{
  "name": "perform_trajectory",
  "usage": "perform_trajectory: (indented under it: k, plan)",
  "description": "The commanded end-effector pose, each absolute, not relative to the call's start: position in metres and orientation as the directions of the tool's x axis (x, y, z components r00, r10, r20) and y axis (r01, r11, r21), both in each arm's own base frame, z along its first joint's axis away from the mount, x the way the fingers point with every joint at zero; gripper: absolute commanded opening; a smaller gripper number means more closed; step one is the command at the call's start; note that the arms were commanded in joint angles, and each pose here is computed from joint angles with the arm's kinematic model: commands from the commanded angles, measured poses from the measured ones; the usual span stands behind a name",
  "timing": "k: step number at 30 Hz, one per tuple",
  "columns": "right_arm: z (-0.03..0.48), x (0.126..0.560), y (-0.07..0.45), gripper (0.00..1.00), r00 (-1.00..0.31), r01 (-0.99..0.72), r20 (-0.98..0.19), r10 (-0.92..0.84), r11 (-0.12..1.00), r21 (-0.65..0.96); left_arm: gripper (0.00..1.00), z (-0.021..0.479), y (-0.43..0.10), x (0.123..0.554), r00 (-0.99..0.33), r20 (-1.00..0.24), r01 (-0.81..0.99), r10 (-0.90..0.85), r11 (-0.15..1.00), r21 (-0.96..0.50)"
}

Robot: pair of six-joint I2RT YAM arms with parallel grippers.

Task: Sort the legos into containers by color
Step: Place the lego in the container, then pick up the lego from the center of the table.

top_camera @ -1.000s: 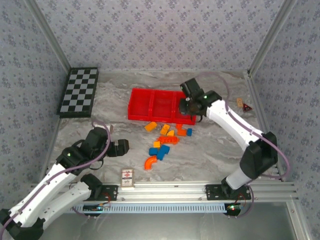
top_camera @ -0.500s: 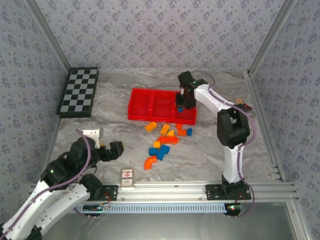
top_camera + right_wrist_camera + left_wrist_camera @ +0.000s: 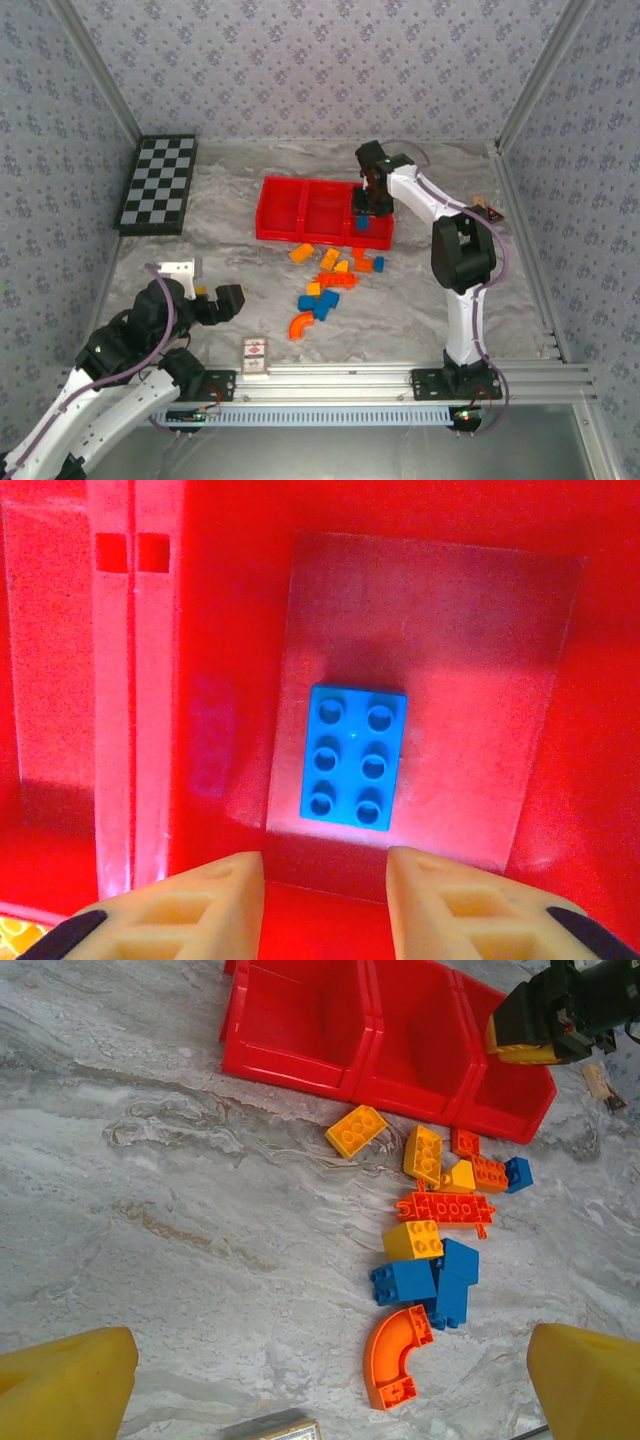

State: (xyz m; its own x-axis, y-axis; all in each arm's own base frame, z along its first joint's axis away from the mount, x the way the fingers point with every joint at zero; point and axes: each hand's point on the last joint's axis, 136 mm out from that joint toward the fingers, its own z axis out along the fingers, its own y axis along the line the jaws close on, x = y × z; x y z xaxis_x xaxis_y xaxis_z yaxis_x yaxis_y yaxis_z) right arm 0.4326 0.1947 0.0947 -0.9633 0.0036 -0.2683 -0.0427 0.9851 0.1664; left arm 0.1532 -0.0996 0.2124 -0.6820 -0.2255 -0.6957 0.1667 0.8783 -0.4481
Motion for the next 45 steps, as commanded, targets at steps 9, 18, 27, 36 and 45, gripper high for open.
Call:
perform_trajectory:
  k: [9,18,27,36,45]
  plan:
    - [0.145,0.385,0.171,0.44,-0.919,0.017,-0.386,0.081,0.986,0.167,1.0,0.205,-0.101,0.157,-0.682,-0.695,0.155,-0.227,0.884,-0.44]
    - [0.113,0.327,0.141,0.44,-0.908,0.153,-0.36,0.214,0.97,0.191,1.0,0.196,-0.109,0.162,-0.709,-0.68,0.161,-0.187,0.896,-0.414]
    - [0.067,0.323,0.147,0.43,-0.941,0.163,-0.268,0.208,0.97,0.181,1.0,0.193,-0.112,0.162,-0.716,-0.675,0.166,-0.178,0.896,-0.413]
    - [0.044,0.334,0.158,0.44,-0.951,0.157,-0.239,0.198,0.971,0.181,1.0,0.193,-0.113,0.163,-0.713,-0.679,0.172,-0.176,0.895,-0.412]
    - [0.032,0.33,0.156,0.42,-0.957,0.157,-0.221,0.186,0.977,0.142,1.0,0.189,-0.112,0.164,-0.72,-0.672,0.156,-0.174,0.903,-0.4]
